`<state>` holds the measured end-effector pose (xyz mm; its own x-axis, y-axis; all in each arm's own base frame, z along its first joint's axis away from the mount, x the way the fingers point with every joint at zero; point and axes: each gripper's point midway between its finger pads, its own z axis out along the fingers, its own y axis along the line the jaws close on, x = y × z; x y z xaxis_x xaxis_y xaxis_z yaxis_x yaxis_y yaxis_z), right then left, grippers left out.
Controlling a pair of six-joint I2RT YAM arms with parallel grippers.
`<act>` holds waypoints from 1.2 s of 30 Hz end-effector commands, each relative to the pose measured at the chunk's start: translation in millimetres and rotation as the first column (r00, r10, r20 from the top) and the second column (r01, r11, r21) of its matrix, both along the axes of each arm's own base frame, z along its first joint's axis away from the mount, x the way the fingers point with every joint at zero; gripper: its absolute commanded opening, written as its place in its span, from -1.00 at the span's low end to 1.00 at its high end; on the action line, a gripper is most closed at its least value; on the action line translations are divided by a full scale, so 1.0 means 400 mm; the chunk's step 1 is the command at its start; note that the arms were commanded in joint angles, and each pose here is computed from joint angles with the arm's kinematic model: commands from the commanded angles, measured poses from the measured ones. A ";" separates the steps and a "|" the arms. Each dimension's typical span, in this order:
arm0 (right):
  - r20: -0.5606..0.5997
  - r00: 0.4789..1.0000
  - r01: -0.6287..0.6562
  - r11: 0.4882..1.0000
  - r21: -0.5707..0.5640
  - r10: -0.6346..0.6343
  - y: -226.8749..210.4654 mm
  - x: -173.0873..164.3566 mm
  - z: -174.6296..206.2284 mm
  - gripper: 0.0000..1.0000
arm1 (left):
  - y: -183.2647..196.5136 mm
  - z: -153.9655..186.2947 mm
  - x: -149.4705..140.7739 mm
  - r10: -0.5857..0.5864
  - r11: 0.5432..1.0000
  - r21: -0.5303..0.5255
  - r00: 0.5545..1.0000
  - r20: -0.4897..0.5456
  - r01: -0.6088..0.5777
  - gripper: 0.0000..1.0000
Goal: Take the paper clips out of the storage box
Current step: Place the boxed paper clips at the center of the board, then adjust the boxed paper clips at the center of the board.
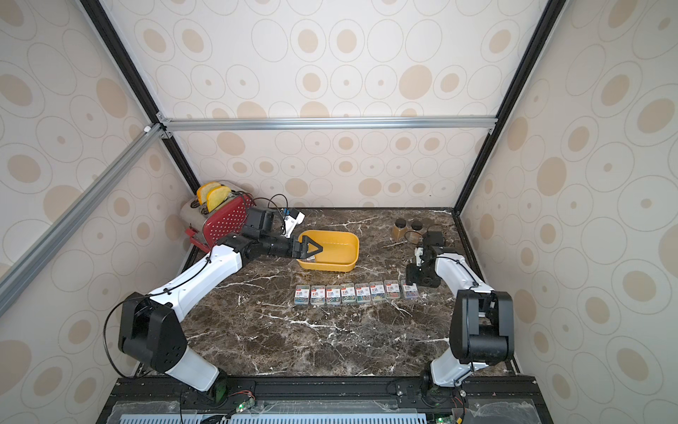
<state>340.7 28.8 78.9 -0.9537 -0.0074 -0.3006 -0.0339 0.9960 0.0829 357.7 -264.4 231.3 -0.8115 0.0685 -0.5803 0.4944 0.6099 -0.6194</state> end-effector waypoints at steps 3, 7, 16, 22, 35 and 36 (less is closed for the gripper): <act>-0.044 0.995 0.081 0.991 -0.102 -0.086 -0.067 -0.009 -0.022 0.14 | -0.019 0.036 0.013 -0.019 1.000 -0.020 0.999 0.044 0.020 0.75; -0.078 0.989 0.114 0.978 -0.173 -0.129 -0.107 -0.018 -0.067 0.14 | -0.019 0.041 0.017 -0.014 1.000 -0.021 0.999 0.050 0.015 0.75; -0.111 0.985 0.117 0.985 -0.129 -0.132 -0.096 -0.020 -0.123 0.13 | -0.020 0.040 0.019 -0.019 1.000 -0.014 0.998 0.052 0.020 0.77; -0.119 0.985 0.113 0.989 -0.099 -0.124 -0.083 -0.014 -0.130 0.13 | -0.021 0.036 0.022 -0.021 1.000 -0.010 0.999 0.050 0.022 0.79; -0.081 0.983 0.151 0.976 -0.156 -0.165 -0.111 0.003 -0.102 0.24 | -0.013 0.003 0.038 -0.009 0.999 0.041 1.000 0.027 0.008 0.81; -0.058 0.983 0.162 0.974 -0.160 -0.173 -0.113 0.005 -0.085 0.27 | -0.011 -0.009 0.041 -0.007 0.998 0.064 1.000 0.017 0.006 0.82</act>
<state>339.6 -11.4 32.6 -0.9735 0.0887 -0.2109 0.1021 0.9933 -0.0539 367.6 -267.3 223.5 -0.8198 0.0777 -0.5673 0.4837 0.6244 -0.6134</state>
